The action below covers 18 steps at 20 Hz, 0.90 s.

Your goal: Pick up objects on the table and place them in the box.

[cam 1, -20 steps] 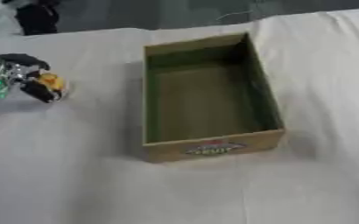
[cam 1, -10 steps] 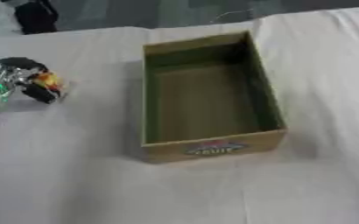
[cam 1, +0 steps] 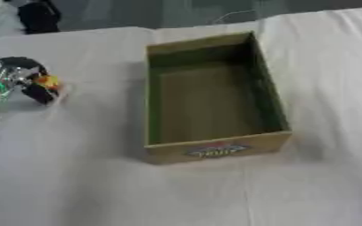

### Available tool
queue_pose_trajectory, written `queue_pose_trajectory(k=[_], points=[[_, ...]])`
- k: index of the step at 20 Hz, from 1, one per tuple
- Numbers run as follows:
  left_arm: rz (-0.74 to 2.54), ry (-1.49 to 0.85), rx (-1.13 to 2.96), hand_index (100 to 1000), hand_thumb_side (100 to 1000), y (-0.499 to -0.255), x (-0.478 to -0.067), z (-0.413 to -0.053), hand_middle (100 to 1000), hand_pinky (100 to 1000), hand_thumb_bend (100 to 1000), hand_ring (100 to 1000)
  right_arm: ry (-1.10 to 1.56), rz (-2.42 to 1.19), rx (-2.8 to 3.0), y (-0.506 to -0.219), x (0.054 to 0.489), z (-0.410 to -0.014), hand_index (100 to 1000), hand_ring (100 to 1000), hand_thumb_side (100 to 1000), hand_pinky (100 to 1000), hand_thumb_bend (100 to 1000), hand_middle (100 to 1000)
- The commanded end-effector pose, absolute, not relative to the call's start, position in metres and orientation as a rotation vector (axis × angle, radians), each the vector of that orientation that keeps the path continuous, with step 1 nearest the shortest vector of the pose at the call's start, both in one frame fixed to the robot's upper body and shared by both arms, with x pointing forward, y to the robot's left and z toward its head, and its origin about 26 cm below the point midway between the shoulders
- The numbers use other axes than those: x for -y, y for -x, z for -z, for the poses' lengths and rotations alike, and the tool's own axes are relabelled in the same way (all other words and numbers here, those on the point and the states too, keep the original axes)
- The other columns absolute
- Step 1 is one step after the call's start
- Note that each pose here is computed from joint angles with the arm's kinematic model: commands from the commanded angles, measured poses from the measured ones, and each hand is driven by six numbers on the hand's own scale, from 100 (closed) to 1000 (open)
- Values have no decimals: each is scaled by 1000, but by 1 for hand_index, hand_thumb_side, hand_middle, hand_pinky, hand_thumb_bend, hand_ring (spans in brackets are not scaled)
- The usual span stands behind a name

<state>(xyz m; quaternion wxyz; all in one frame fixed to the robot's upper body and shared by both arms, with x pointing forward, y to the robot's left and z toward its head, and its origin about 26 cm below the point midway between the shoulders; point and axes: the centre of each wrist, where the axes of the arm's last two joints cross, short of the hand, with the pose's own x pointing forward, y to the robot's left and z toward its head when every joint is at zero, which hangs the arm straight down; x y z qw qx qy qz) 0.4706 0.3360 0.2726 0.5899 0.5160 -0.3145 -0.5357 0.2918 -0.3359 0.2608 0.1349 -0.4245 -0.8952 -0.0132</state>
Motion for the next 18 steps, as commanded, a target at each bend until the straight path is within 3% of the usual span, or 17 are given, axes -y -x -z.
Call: queue_pose_trajectory(k=[1, 6, 10, 18], points=[[1221, -1246, 754, 885, 457, -468, -340, -286, 697, 523, 100, 726, 1251, 17, 2637, -288, 336, -272, 846, 745, 802, 727, 100, 751], [1212, -1295, 764, 843, 406, -468, -340, -286, 616, 472, 100, 675, 1251, 23, 2640, -288, 336, -272, 846, 745, 804, 728, 100, 747], [1194, -1313, 777, 823, 376, -469, -341, -284, 634, 428, 100, 632, 1251, 26, 2642, -288, 336, -273, 846, 745, 808, 728, 100, 747], [1135, -1428, 839, 722, 360, -467, -341, -287, 503, 237, 100, 512, 1246, 45, 2645, -288, 336, -272, 848, 743, 811, 728, 100, 745]])
